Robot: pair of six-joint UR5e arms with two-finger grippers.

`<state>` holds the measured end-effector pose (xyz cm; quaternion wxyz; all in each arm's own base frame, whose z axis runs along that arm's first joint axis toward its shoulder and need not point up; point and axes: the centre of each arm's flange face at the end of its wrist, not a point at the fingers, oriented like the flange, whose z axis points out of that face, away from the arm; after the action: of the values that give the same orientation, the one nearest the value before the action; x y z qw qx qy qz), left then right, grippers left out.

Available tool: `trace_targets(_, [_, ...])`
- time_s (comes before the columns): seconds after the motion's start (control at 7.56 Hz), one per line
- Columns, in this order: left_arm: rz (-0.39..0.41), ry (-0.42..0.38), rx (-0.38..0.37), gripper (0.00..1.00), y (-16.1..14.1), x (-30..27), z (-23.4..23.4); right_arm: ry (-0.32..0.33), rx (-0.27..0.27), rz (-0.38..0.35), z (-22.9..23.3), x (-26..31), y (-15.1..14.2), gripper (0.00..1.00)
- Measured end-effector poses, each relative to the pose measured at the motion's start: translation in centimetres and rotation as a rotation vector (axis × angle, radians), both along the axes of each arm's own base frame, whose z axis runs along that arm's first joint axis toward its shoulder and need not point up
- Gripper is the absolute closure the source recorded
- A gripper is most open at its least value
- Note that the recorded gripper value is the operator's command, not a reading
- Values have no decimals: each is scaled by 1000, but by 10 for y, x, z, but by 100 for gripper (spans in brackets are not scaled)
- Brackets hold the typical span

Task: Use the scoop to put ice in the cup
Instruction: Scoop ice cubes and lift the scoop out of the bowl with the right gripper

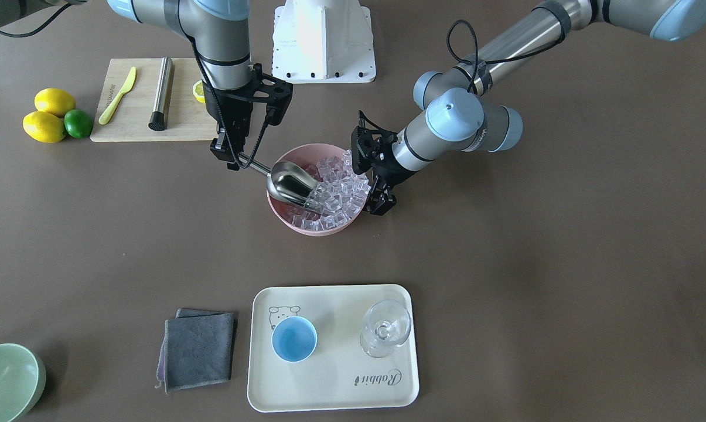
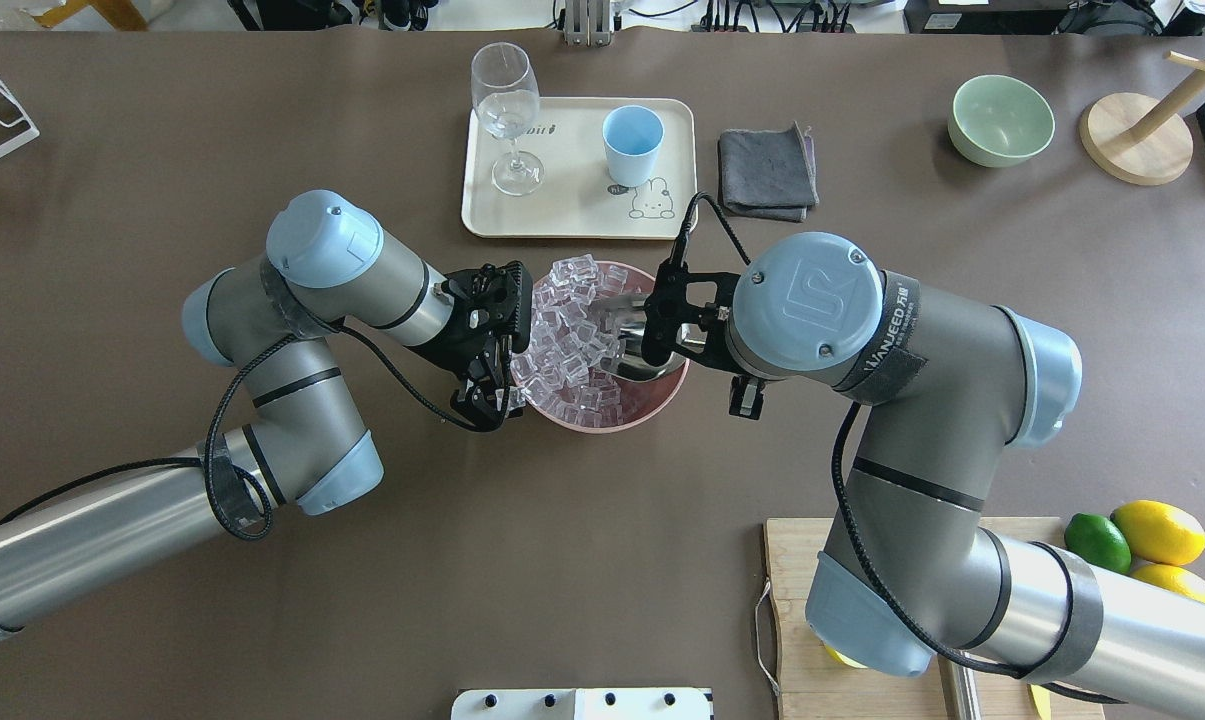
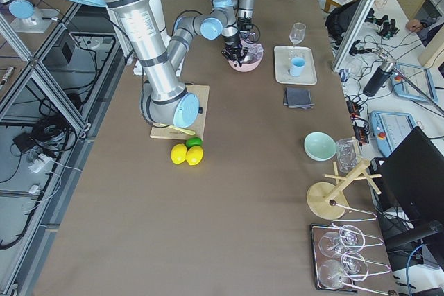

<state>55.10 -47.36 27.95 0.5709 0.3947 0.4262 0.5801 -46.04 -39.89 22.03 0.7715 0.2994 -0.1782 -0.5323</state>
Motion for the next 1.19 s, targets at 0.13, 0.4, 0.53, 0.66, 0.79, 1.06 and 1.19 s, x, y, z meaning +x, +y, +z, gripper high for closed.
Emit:
trace_targets(0.13, [0, 0, 0, 1, 0, 0, 0, -31, 1, 12, 6, 1, 1, 100])
trace_targets(0.4, [0, 0, 0, 1, 0, 0, 0, -87, -11, 18, 15, 5, 6, 100])
trace_targets(0.53, [0, 0, 0, 1, 0, 0, 0, -121, -15, 27, 19, 8, 8, 100])
trace_targets(0.66, [0, 0, 0, 1, 0, 0, 0, -159, -21, 38, 22, 10, 10, 100])
trace_targets(0.79, [0, 1, 0, 1, 0, 0, -1, -192, -26, 46, 24, 11, 11, 100])
trace_targets(1.06, [0, 1, 1, 1, 0, 0, -1, -258, -28, 60, 33, 14, 13, 100])
trace_targets(1.19, [1, 2, 1, 1, 0, 0, -1, -283, -29, 59, 41, 16, 15, 100])
